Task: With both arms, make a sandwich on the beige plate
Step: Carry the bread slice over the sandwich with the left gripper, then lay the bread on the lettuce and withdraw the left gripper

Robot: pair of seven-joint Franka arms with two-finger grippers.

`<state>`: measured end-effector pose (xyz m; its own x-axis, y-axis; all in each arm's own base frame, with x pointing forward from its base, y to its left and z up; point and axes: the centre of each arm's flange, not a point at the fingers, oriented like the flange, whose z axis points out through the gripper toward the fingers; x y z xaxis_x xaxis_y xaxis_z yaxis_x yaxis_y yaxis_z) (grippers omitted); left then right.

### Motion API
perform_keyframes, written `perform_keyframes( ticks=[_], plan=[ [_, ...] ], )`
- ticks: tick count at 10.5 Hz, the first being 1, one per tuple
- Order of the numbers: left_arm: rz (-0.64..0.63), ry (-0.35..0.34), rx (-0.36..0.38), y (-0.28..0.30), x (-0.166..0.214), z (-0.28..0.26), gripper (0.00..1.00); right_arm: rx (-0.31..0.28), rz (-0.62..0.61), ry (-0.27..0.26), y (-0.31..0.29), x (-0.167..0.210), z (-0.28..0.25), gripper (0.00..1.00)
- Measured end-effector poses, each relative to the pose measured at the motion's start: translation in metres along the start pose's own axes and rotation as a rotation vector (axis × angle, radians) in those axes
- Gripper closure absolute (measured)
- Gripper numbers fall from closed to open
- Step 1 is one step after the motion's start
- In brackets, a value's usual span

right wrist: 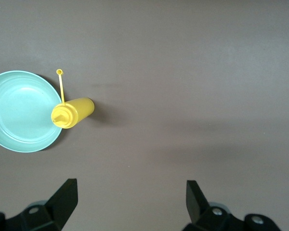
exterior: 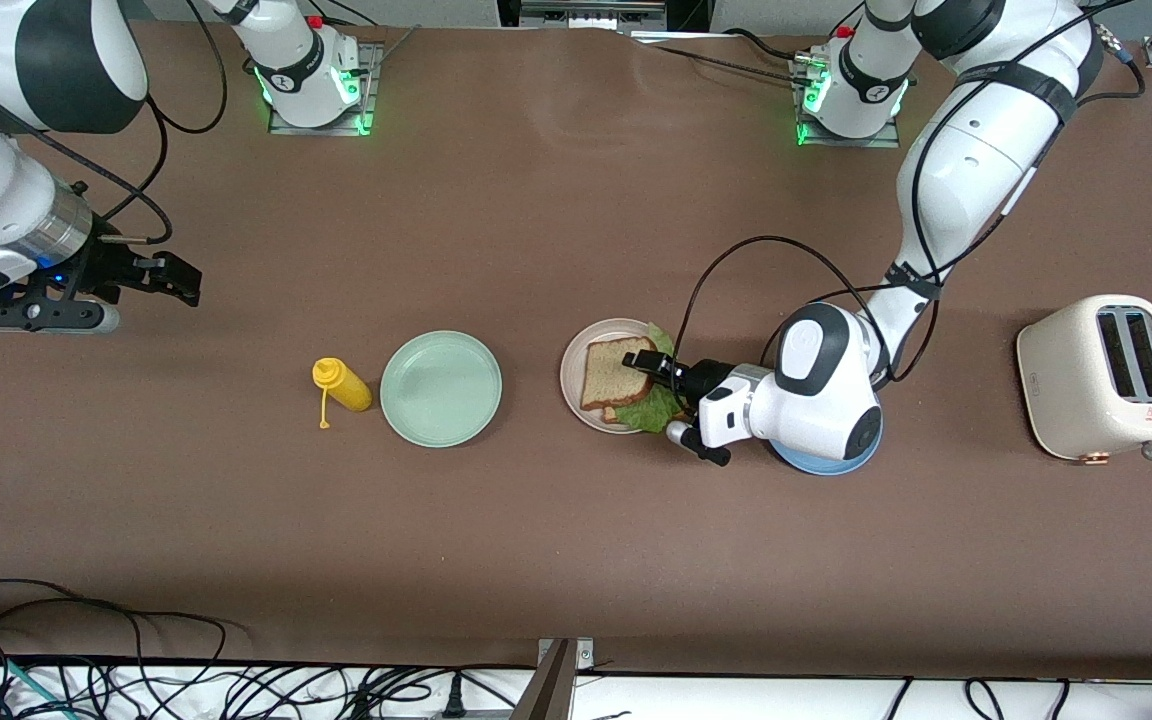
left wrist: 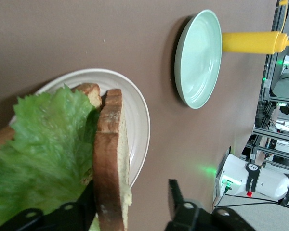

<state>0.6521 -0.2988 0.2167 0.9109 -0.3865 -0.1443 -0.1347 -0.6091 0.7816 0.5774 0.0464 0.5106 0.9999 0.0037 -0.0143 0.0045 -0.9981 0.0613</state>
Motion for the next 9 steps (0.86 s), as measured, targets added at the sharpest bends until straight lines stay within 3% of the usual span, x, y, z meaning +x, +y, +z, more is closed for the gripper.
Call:
perform_keyframes(
  ticks=[2, 6, 9],
  plan=[
    [0.032, 0.036, 0.039, 0.009, 0.003, -0.029, 0.01, 0.000, -0.007, 0.002, -0.004, 0.000, 0.000, 0.00],
    [0.087, 0.039, 0.225, 0.002, -0.012, -0.108, 0.00, 0.002, -0.003, 0.016, -0.005, 0.002, -0.005, 0.00],
    [0.130, 0.009, 0.486, 0.017, -0.025, -0.150, 0.00, 0.005, 0.000, 0.051, -0.004, 0.007, -0.022, 0.00]
  ],
)
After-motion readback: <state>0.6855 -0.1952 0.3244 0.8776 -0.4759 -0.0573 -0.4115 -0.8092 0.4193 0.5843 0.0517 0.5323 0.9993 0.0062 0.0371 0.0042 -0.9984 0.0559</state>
